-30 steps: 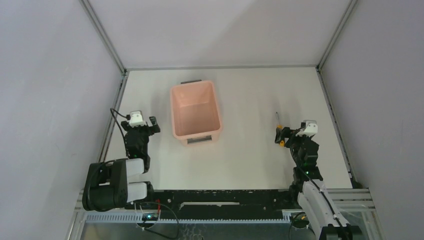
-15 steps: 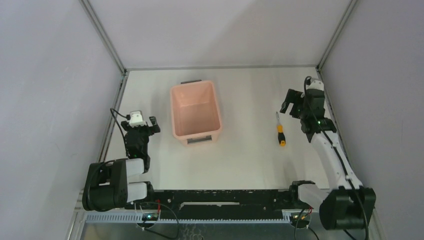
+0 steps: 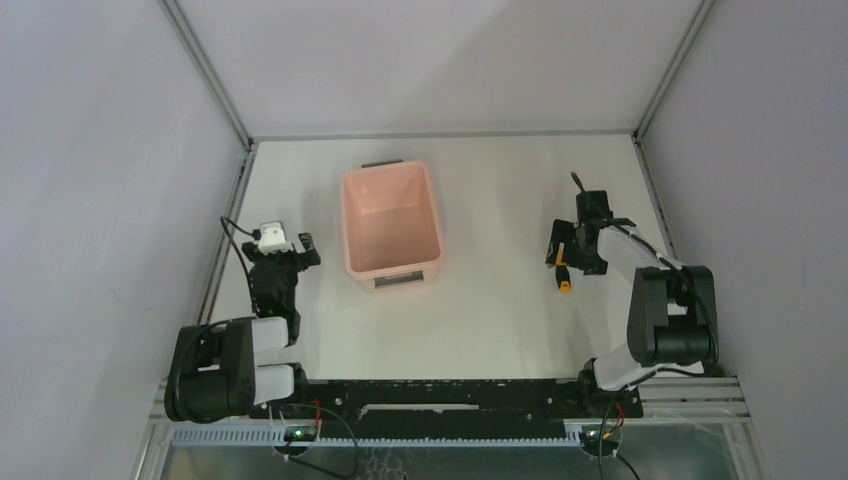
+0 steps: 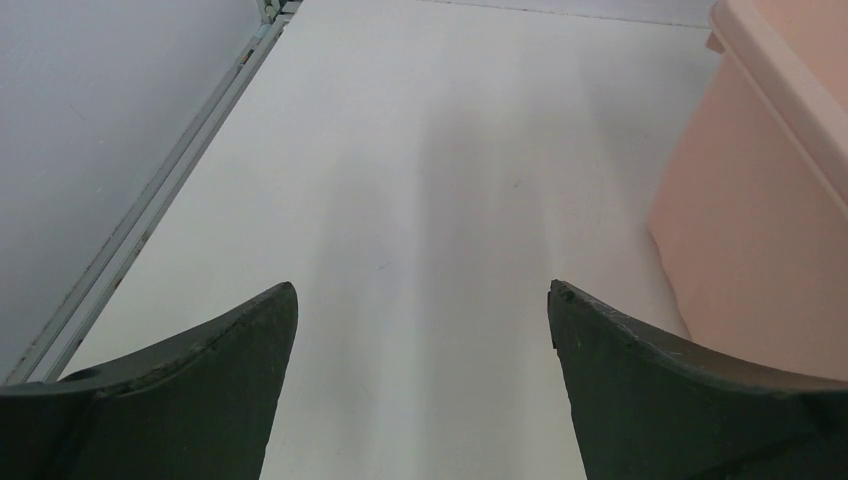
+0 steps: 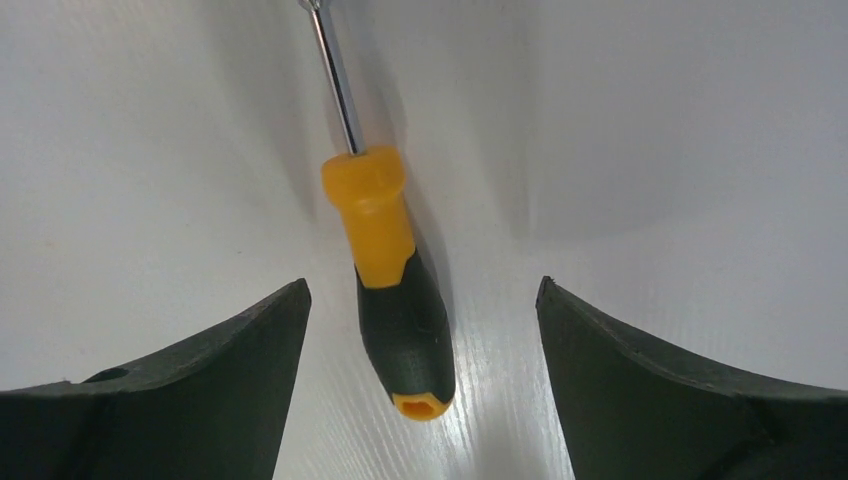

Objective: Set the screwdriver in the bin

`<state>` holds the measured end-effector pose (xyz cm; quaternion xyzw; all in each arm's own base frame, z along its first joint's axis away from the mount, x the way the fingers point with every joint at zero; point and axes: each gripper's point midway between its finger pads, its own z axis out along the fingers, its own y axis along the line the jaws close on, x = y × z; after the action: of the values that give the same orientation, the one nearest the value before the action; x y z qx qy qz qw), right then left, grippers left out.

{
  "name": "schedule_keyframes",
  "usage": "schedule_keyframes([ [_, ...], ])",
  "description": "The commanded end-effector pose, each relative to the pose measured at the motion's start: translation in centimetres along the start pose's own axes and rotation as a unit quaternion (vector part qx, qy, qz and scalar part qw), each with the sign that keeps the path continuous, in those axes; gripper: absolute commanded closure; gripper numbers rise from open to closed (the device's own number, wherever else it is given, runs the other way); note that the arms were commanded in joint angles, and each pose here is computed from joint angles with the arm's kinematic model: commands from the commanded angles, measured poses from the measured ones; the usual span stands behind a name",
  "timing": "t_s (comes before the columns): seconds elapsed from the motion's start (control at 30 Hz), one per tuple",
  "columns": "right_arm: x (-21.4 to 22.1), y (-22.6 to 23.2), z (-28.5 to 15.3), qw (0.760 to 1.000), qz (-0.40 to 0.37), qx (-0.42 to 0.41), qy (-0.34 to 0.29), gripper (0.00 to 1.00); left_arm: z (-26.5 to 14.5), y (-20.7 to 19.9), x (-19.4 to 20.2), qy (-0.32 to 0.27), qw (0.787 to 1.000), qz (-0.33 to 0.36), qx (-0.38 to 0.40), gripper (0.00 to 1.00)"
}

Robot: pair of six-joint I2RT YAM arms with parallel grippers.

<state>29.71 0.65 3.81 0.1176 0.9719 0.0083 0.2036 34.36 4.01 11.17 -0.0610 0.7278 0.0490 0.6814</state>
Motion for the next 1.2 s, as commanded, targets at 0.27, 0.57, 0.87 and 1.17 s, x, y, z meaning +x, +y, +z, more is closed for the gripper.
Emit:
schedule_keyframes([
  [0.27, 0.9, 0.9, 1.4, 0.999, 0.016, -0.021, 0.023, 0.94, 0.9, -0.2, -2.5, -0.036, 0.999, 0.004, 0.002, 0.00],
  [0.57, -3.9, 2.0, -7.8, 0.998, 0.014, -0.019, -0.060, 1.00, 0.9, -0.2, -2.5, -0.036, 0.999, 0.004, 0.002, 0.00],
  [0.87, -6.7, 12.1, -17.8, 0.989, -0.042, -0.100, -0.105, 1.00, 0.9, -0.2, -2.6, -0.036, 0.999, 0.004, 0.002, 0.00],
  [1.17, -6.2, 28.6, -20.5, 0.962, -0.174, -0.183, -0.102, 0.98, 0.9, -0.2, -2.6, -0.036, 0.999, 0.003, 0.002, 0.00],
])
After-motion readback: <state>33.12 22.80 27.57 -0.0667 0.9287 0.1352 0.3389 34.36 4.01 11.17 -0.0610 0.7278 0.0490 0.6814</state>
